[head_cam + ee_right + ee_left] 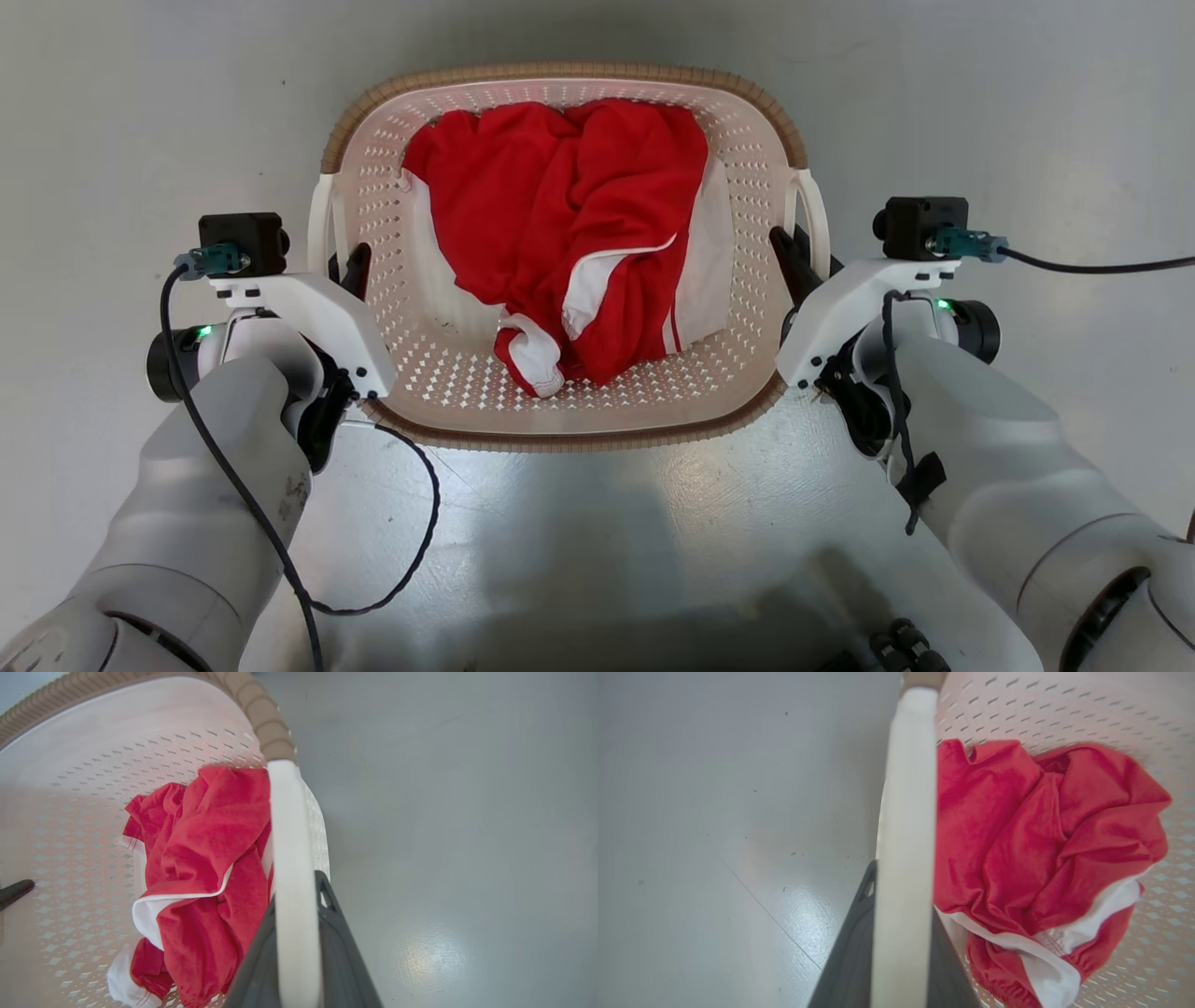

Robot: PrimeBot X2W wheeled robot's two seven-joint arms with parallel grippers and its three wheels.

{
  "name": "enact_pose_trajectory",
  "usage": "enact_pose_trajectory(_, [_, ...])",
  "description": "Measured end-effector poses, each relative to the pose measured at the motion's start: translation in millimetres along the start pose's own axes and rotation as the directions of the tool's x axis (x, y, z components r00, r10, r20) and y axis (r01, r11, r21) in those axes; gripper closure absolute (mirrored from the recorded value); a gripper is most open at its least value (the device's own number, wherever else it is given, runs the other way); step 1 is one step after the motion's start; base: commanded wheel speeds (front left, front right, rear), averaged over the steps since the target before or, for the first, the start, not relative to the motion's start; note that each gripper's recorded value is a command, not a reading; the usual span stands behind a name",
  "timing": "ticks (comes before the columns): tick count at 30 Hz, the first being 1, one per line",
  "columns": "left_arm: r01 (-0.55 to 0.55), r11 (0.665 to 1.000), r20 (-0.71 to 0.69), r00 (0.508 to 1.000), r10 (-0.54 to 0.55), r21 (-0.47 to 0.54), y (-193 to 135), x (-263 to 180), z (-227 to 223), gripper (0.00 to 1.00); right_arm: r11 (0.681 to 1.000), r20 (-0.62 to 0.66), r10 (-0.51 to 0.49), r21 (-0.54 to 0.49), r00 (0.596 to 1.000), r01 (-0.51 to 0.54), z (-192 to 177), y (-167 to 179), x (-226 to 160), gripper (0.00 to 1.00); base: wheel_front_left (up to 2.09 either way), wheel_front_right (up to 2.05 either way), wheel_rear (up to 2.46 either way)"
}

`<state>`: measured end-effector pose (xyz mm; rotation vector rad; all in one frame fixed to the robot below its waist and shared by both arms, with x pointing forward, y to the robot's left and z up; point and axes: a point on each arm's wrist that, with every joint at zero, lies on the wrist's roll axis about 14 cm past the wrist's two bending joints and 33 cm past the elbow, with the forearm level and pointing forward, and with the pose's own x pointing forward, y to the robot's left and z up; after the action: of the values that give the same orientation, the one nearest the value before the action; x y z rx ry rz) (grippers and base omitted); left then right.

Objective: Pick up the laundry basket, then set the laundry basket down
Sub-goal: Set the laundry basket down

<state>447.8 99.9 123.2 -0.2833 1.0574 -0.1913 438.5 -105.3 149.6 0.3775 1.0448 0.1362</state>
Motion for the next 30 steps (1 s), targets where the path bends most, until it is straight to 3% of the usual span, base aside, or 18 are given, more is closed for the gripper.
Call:
enact_pose_trajectory(3, [-0.002,1.000,-0.004,1.000,0.002,-0.001,1,1,-2,1.00,1.000,0.003,0.003,-0.003,1.000,-0.003,2,0,2,1.00,0.00,0.00,0.00])
enact_pose_trajectory(4, [-0.001,1.000,-0.005,1.000,0.001,-0.001,1,1,-2,0.62,1.000,0.001,0.003,-0.005,1.000,-0.003,1,0,2,1.00,0.00,0.00,0.00])
enact_pose_trajectory(5, [-0.002,1.000,-0.006,1.000,0.002,-0.001,1,1,-2,0.15,1.000,0.000,0.003,-0.007,1.000,-0.003,1,0,2,1.00,0.00,0.00,0.00])
enact_pose_trajectory(6, [-0.001,1.000,-0.006,1.000,0.001,-0.001,1,2,-2,0.15,1.000,-0.001,0.002,-0.007,1.000,-0.002,1,0,2,1.00,0.00,0.00,0.00])
enact_pose_trajectory(7, [0.000,1.000,-0.006,1.000,0.000,-0.001,0,2,-2,0.00,1.000,0.000,0.001,-0.005,1.000,-0.001,1,-1,2,0.70,0.00,0.00,0.00])
enact_pose_trajectory(8, [0.001,1.000,-0.005,1.000,-0.001,-0.001,0,2,-2,0.00,1.000,0.001,-0.001,0.000,1.000,0.001,1,-1,1,0.46,0.00,0.00,0.00])
enact_pose_trajectory(9, [0.002,1.000,-0.004,1.000,-0.002,-0.001,-1,2,-2,0.00,1.000,0.003,-0.001,0.001,1.000,0.001,2,-1,1,0.00,0.00,0.00,0.00])
enact_pose_trajectory(22, [0.015,1.000,0.050,0.999,-0.015,0.007,-12,-10,23,0.00,1.000,0.073,0.003,0.020,0.997,-0.005,26,7,-14,0.00,0.00,0.00,0.00])
enact_pose_trajectory(30, [0.015,1.000,0.104,0.994,-0.018,0.027,-16,-39,38,0.00,0.998,0.160,-0.004,0.062,0.987,-0.006,47,8,-48,0.00,0.00,0.00,0.00])
